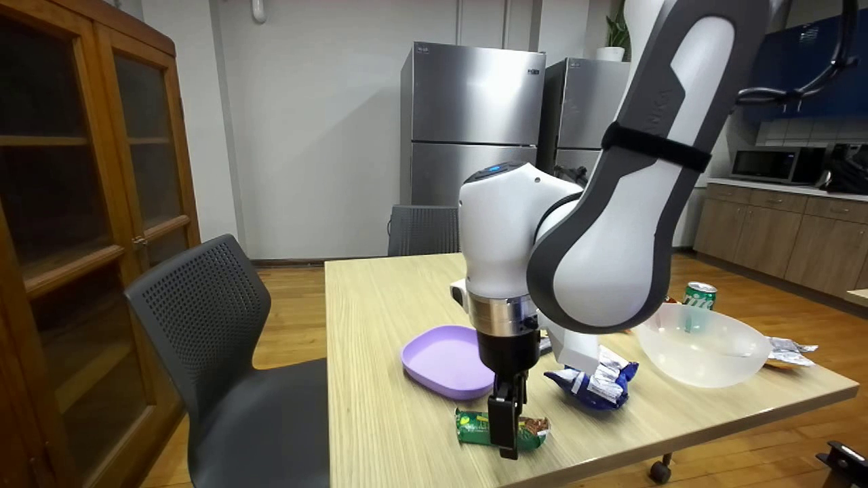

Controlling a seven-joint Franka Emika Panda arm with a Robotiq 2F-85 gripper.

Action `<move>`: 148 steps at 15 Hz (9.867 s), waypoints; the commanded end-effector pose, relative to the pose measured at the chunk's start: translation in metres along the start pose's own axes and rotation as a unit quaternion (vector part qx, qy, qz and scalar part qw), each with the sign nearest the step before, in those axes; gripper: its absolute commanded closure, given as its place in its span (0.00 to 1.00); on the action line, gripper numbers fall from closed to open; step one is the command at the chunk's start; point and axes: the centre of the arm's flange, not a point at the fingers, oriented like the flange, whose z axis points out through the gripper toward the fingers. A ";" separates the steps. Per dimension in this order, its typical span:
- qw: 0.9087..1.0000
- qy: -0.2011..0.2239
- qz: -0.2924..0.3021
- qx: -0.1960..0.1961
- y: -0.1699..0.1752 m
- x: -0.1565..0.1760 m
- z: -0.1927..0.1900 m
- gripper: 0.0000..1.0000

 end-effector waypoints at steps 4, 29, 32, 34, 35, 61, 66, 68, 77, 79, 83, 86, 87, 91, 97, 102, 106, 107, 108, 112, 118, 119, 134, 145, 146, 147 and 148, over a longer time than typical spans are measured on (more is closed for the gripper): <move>1.000 0.005 -0.003 0.016 0.005 0.023 0.011 0.00; 0.998 0.040 0.049 -0.025 0.032 0.018 -0.054 0.85; 0.997 0.036 0.060 -0.019 0.044 0.029 -0.057 0.85; 0.997 0.035 0.068 -0.020 0.050 0.035 -0.060 0.85; 0.997 0.032 0.073 -0.019 0.054 0.038 -0.062 0.85; 0.989 0.029 0.138 0.034 0.106 0.106 -0.038 0.20; 0.987 0.017 0.160 0.024 0.101 0.071 -0.064 0.00; 0.986 0.002 0.167 0.014 0.099 0.049 -0.076 0.00; 0.973 -0.015 0.231 0.008 0.112 0.006 -0.076 0.00; 0.971 -0.018 0.237 0.009 0.113 -0.006 -0.078 0.00; 0.971 -0.019 0.239 0.010 0.112 -0.010 -0.079 0.00; 0.971 -0.019 0.239 0.010 0.112 -0.010 -0.079 0.00; 0.971 -0.019 0.239 0.010 0.112 -0.010 -0.079 0.00; 0.965 -0.023 0.259 0.010 0.118 -0.012 -0.072 0.00; 0.940 -0.059 0.335 0.033 0.143 -0.040 -0.062 0.00; 0.901 -0.081 0.422 0.061 0.144 -0.070 -0.059 0.00; 0.856 -0.090 0.503 0.075 0.143 -0.078 -0.044 0.00; 0.842 -0.094 0.525 0.074 0.143 -0.079 -0.037 0.00; 0.830 -0.098 0.544 0.076 0.144 -0.080 -0.030 0.00; 0.781 -0.113 0.610 0.076 0.157 -0.088 -0.008 0.00; 0.734 -0.107 0.665 0.089 0.183 -0.100 0.010 0.00; 0.730 -0.105 0.669 0.091 0.186 -0.102 0.010 0.00; 0.730 -0.085 0.671 0.098 0.193 -0.097 0.002 0.73; 0.760 -0.055 0.640 0.096 0.181 -0.109 -0.042 1.00; 0.761 -0.052 0.639 0.098 0.184 -0.113 -0.047 1.00; 0.760 -0.048 0.641 0.097 0.186 -0.116 -0.052 1.00; 0.756 -0.044 0.646 0.093 0.190 -0.121 -0.057 1.00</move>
